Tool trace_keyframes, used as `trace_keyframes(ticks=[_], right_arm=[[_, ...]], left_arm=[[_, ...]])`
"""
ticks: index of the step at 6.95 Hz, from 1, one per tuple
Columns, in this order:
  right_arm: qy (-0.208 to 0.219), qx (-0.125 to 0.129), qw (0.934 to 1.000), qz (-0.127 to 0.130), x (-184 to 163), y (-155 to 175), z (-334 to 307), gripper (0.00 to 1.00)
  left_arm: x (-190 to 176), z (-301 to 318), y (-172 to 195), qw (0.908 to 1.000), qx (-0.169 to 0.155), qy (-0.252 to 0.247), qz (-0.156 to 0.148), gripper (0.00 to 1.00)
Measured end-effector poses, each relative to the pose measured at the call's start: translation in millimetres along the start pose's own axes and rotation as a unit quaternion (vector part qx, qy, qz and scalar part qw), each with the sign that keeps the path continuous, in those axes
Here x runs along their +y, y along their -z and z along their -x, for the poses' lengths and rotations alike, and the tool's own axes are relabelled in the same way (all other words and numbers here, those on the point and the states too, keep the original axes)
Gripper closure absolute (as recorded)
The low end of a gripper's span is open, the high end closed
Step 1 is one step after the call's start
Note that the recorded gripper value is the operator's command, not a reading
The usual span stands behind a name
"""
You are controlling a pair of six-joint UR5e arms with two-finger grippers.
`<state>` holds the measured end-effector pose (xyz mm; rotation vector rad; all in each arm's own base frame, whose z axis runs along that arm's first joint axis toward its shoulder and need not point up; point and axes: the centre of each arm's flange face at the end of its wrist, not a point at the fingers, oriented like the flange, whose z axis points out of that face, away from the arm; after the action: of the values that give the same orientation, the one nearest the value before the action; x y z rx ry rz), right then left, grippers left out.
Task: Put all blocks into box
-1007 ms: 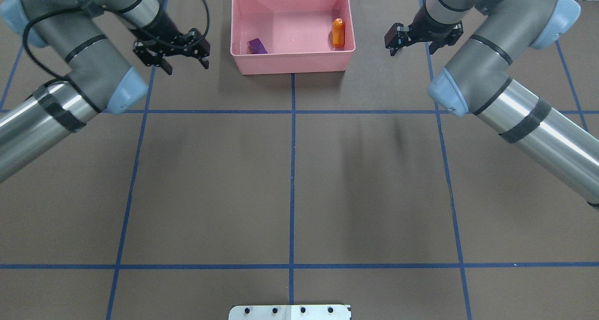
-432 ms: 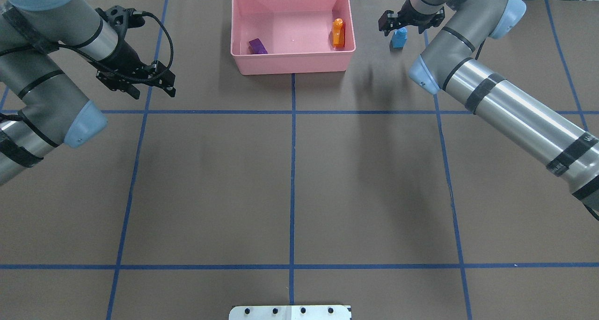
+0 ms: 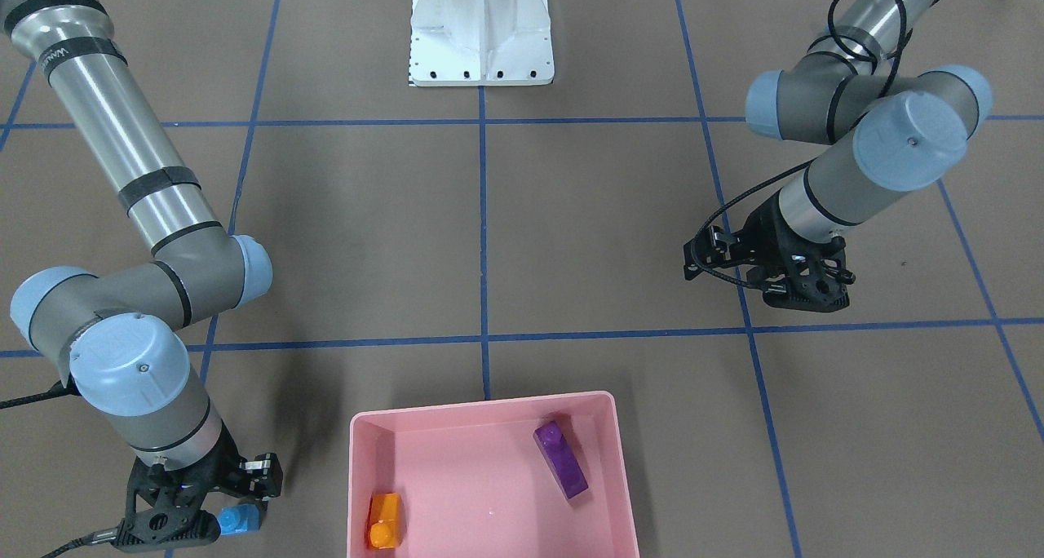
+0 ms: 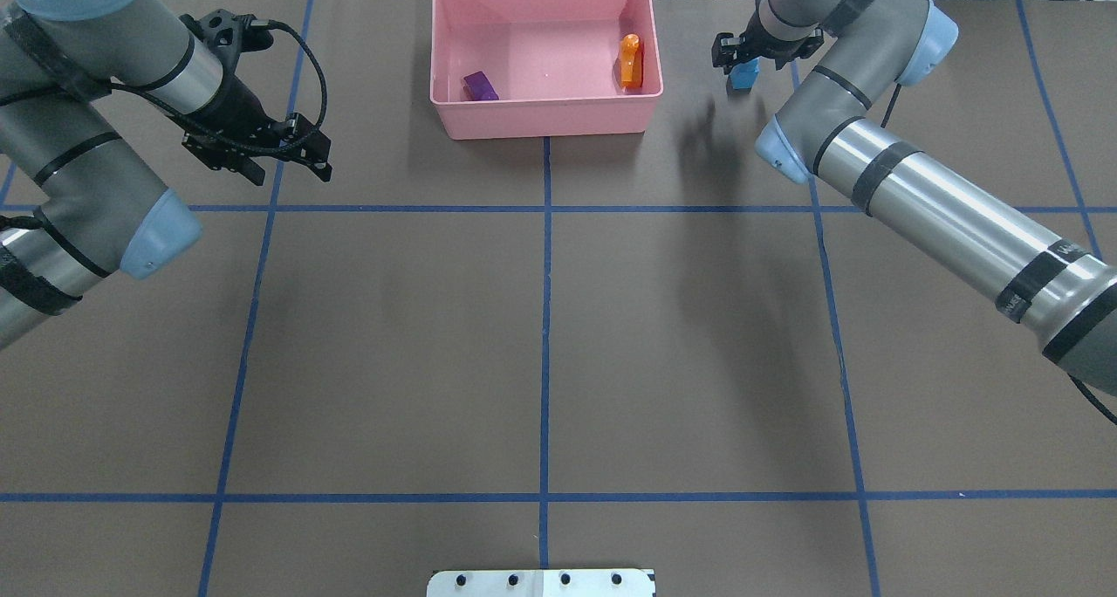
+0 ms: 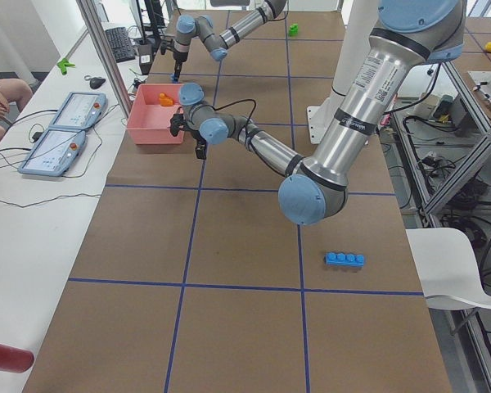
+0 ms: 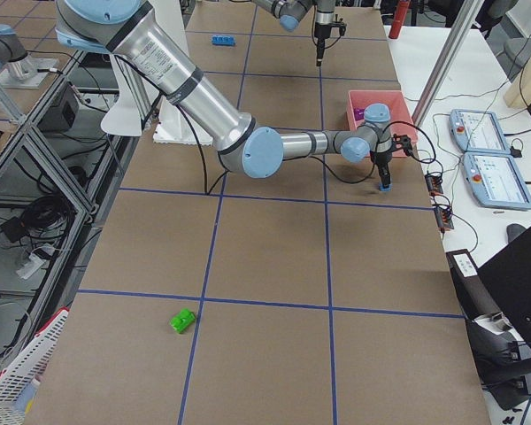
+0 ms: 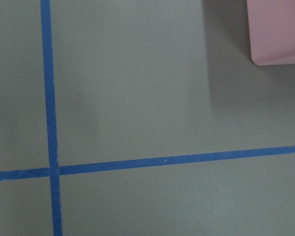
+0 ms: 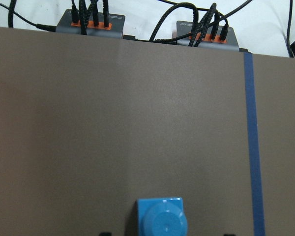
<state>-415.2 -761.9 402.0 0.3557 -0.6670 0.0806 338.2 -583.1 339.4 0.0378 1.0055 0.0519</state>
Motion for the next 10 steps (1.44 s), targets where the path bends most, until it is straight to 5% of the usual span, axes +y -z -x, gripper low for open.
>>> trace_keyframes(ticks=[4,8,10], right_arm=[[0.006,0.009,0.9999,-0.001,0,-7,15,0.51],[0.015,0.016,0.9997,-0.010,-4,-5,16,1.00],[0.013,0.005,0.9997,-0.021,-23,14,25,1.00]], left_arm=[[1,-1,-3,1.0000,0.000,-0.002,0.002,0.00],[2,-1,-4,1.0000,0.000,-0.002,0.003,0.00],[2,-1,-4,1.0000,0.000,-0.002,0.003,0.00]])
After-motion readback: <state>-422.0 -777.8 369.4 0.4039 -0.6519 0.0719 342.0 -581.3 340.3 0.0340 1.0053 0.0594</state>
